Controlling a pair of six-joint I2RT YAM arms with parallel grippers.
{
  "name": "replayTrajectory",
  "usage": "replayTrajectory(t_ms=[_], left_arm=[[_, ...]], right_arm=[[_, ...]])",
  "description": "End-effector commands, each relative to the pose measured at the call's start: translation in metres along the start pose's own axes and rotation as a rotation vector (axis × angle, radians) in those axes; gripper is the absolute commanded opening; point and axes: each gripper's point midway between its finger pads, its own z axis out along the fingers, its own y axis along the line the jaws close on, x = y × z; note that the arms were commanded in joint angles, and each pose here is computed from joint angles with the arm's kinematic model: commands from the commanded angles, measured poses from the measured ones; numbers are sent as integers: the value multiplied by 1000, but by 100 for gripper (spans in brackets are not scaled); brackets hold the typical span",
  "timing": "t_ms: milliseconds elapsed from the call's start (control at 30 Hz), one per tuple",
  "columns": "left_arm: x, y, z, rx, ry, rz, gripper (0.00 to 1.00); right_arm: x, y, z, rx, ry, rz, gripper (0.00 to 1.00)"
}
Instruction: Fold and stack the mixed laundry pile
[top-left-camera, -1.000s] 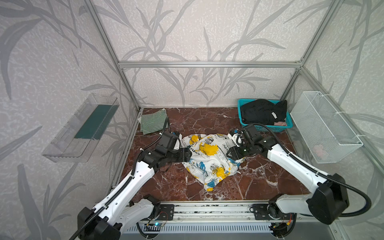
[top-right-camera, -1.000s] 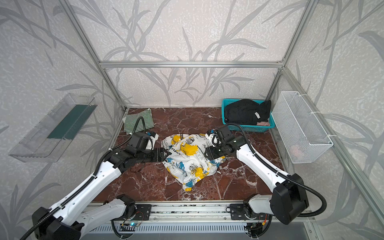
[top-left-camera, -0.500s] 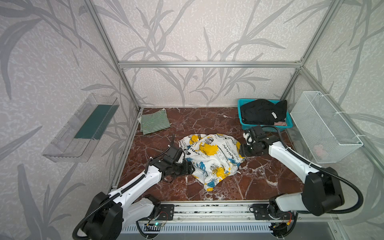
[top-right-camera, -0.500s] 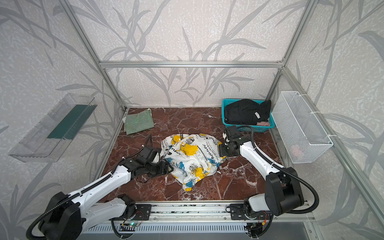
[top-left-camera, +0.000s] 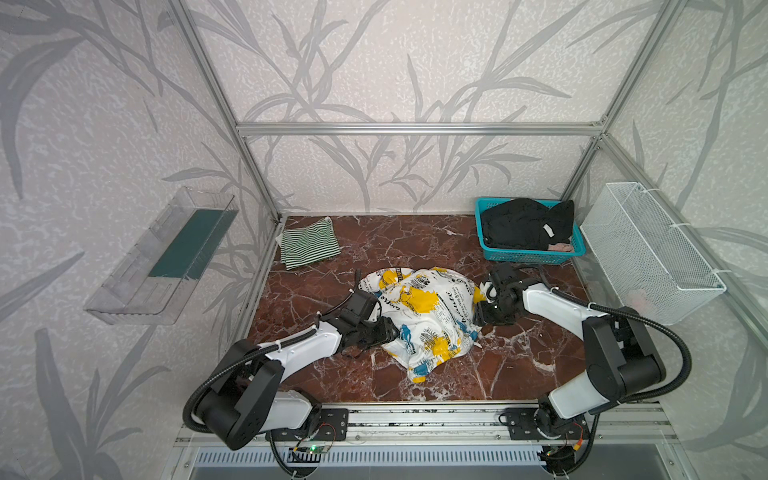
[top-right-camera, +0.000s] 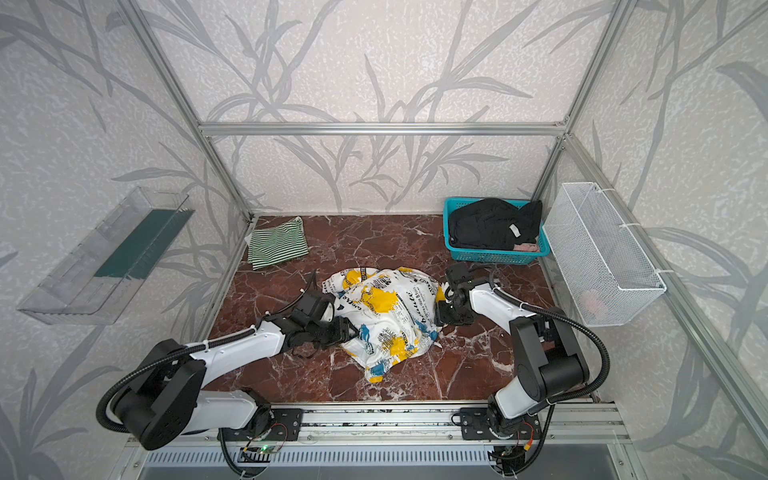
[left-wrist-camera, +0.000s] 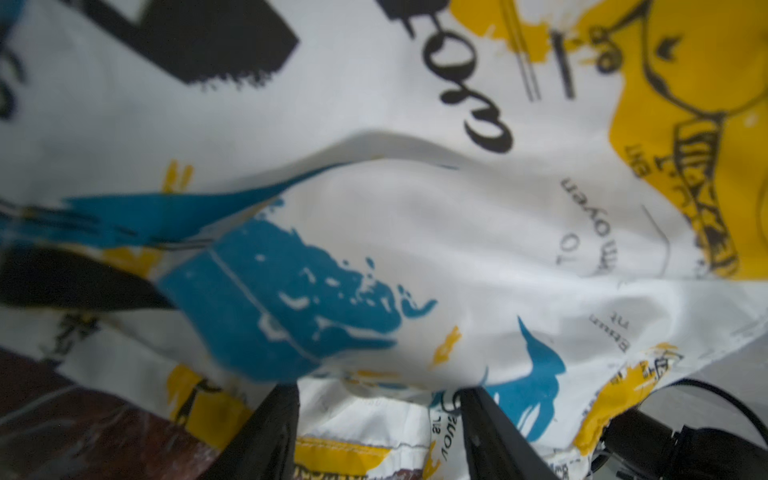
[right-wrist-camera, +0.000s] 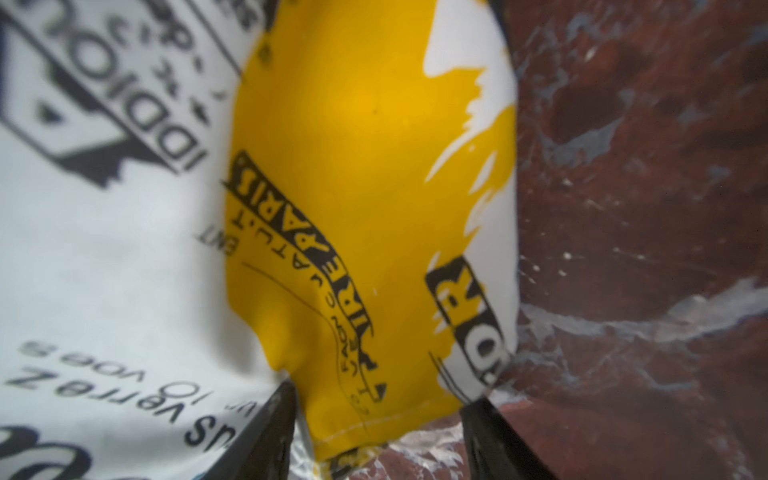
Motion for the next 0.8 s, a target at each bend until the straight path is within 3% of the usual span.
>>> replayTrajectory(t_ms=[0, 100, 167, 367, 633, 767], left_arm=[[-27, -8, 5, -12, -65, 10, 41], [-40, -2, 10, -45, -54, -1, 21], [-49, 1, 9, -58, -53, -2, 13], [-94, 10, -14, -47, -85, -10, 0], [-133, 9, -55, -110, -40, 101, 1], [-130, 6, -71, -136, -43, 73, 32]], right_arm=[[9, 3, 6, -28, 36, 3, 56], [18, 2, 6, -29, 60, -3, 47], [24, 1, 5, -28, 72, -2, 40], [42, 12, 1, -74, 89, 21, 29], [46, 32, -12, -99, 46, -16, 29], [32, 46, -34, -156, -41, -47, 36]])
